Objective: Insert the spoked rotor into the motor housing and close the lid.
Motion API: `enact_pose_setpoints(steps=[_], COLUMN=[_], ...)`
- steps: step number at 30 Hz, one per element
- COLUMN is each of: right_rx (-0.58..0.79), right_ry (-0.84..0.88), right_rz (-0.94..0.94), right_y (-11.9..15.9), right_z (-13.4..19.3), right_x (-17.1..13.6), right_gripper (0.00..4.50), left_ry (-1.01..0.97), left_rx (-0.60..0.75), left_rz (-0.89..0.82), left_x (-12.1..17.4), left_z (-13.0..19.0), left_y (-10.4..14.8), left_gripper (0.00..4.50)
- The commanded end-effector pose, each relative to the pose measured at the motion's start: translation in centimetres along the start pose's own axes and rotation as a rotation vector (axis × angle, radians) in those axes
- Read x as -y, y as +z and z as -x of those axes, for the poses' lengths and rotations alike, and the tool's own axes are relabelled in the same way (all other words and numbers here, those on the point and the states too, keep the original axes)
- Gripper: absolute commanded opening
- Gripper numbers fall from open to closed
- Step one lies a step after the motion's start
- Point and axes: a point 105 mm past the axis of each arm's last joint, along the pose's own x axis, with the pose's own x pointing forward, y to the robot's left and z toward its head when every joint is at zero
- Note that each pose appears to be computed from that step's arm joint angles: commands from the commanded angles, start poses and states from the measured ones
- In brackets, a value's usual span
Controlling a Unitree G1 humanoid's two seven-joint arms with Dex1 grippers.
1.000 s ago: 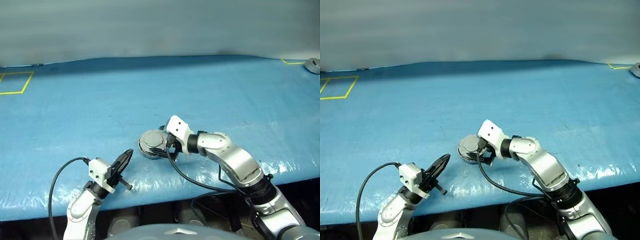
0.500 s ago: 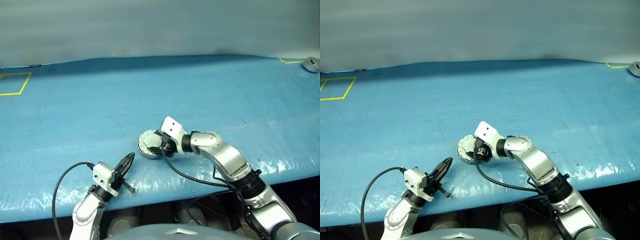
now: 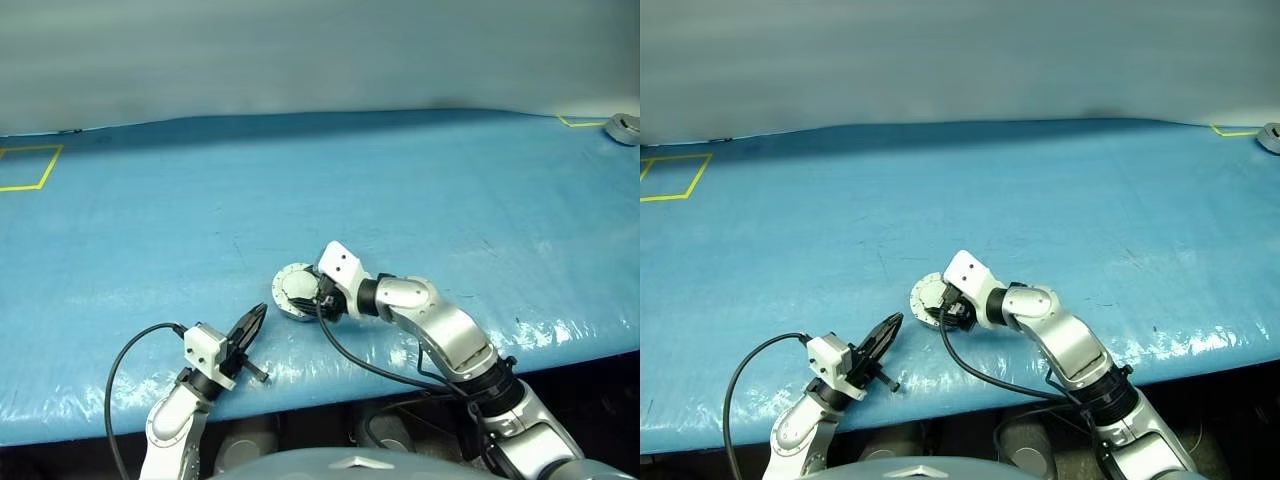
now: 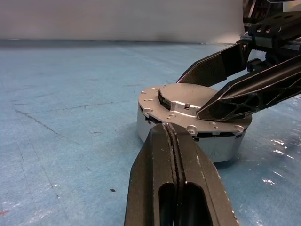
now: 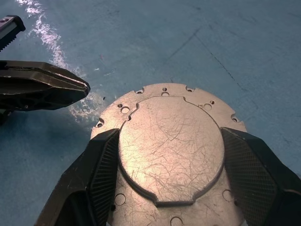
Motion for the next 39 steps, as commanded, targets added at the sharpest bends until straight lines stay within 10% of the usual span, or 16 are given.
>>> enact_pose_setpoints(steps=[1, 39], right_rx=[0.016, -0.137], right_ry=[0.007, 0.040], right_rz=[0.036, 0.075], right_y=[0.6, -2.5], right_z=[-0.1, -0.5], right_x=[-0.2, 2.6], right_gripper=[3.03, 3.03], left_ry=[-0.007, -0.020], left_rx=[0.031, 0.021], left_rz=[-0.014, -0.024], left_x=[0.1, 0.3], left_z=[-0.2, -0.9], left_y=[0.6, 1.1], left_gripper=[0.00, 0.00])
